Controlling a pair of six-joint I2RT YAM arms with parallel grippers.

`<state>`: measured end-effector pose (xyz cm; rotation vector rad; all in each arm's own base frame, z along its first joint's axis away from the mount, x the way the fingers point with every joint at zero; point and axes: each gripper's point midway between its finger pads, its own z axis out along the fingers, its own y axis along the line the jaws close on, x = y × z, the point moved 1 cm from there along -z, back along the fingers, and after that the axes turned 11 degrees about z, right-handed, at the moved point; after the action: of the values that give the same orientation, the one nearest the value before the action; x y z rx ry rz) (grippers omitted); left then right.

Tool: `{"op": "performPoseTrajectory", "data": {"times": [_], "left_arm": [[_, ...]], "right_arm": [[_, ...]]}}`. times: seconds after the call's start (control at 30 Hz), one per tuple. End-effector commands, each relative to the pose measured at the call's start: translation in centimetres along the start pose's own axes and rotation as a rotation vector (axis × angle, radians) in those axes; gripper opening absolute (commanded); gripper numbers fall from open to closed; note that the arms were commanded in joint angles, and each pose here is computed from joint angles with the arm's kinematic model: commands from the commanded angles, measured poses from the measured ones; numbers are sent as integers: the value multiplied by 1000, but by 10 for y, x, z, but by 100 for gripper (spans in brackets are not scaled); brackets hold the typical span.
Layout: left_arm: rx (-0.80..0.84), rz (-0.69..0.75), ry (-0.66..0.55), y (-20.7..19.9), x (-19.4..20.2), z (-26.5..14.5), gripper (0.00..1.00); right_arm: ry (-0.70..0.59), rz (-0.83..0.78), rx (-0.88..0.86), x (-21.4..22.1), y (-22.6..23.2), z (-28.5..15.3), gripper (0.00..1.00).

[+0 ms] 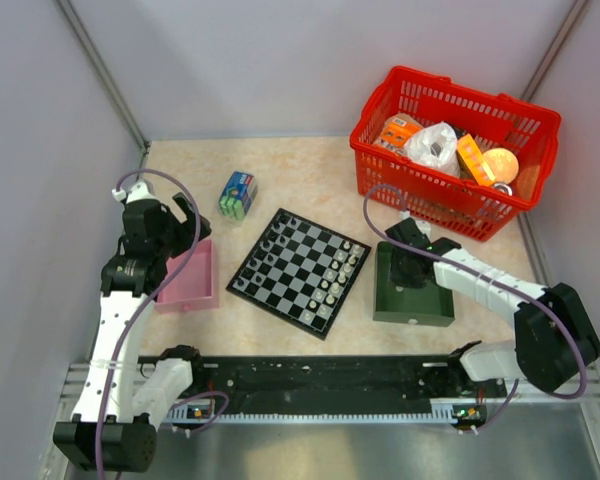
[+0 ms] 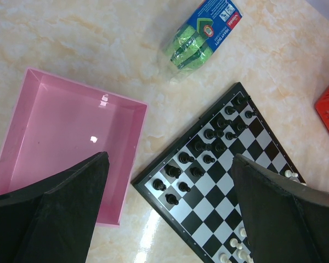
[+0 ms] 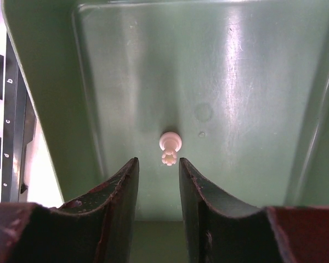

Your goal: Set up the chess pieces on the board

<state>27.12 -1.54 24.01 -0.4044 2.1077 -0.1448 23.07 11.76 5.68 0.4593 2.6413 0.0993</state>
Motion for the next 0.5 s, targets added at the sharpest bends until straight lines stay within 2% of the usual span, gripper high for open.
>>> {"op": "performPoseTrajectory", "data": {"times": [0.0,0.47], "left_arm": [[0,-8,-47,-1,-12,0,99],[-5,-7,-50,0,-13,-1,99]], "right_arm": [[-24,0,-6,-7,2,5,35],[-29,-19,36,-6,-9,10,32]]}}
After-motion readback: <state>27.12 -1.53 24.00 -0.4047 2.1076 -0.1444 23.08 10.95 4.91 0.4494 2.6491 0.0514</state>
